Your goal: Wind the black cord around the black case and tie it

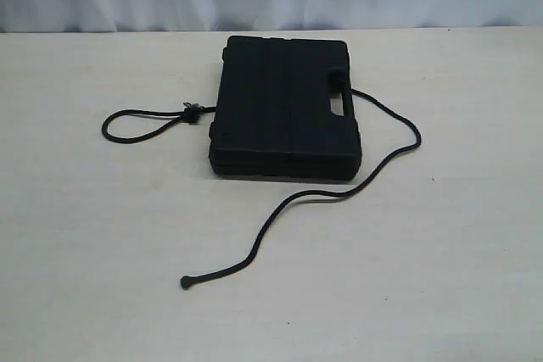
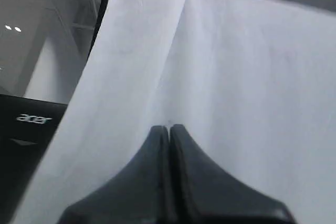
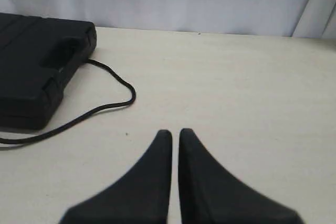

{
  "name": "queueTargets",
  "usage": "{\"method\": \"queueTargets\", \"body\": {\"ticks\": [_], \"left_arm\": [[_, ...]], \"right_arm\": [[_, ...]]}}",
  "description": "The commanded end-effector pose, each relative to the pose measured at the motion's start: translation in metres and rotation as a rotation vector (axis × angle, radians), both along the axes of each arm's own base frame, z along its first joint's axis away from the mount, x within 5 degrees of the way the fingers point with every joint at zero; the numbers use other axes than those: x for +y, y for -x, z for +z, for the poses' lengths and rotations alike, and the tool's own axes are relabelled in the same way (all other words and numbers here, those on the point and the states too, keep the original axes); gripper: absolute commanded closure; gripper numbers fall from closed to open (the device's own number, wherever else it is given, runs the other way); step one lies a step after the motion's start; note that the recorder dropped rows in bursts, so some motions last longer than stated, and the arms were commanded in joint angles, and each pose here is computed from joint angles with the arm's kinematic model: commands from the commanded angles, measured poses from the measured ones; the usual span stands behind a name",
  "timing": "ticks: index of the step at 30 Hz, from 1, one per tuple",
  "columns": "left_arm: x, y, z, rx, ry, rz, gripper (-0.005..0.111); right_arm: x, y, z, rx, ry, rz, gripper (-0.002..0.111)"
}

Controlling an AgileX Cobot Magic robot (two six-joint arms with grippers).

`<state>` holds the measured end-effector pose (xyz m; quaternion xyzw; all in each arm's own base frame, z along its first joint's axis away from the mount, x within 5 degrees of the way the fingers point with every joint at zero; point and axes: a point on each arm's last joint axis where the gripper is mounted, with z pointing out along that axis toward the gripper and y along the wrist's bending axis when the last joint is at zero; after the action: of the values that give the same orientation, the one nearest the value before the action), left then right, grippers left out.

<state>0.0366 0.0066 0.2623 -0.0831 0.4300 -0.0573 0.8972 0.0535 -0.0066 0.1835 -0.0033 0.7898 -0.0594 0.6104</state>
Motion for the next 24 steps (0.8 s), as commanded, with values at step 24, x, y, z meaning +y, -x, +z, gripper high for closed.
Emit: {"method": "queueTargets", "body": {"ticks": [24], "left_arm": [[0.002,-0.069,0.114,0.593,0.274,-0.123,0.107]], "right_arm": [[0.006,-0.005,0.123,-0.69,-0.743,0.135,0.104]]}}
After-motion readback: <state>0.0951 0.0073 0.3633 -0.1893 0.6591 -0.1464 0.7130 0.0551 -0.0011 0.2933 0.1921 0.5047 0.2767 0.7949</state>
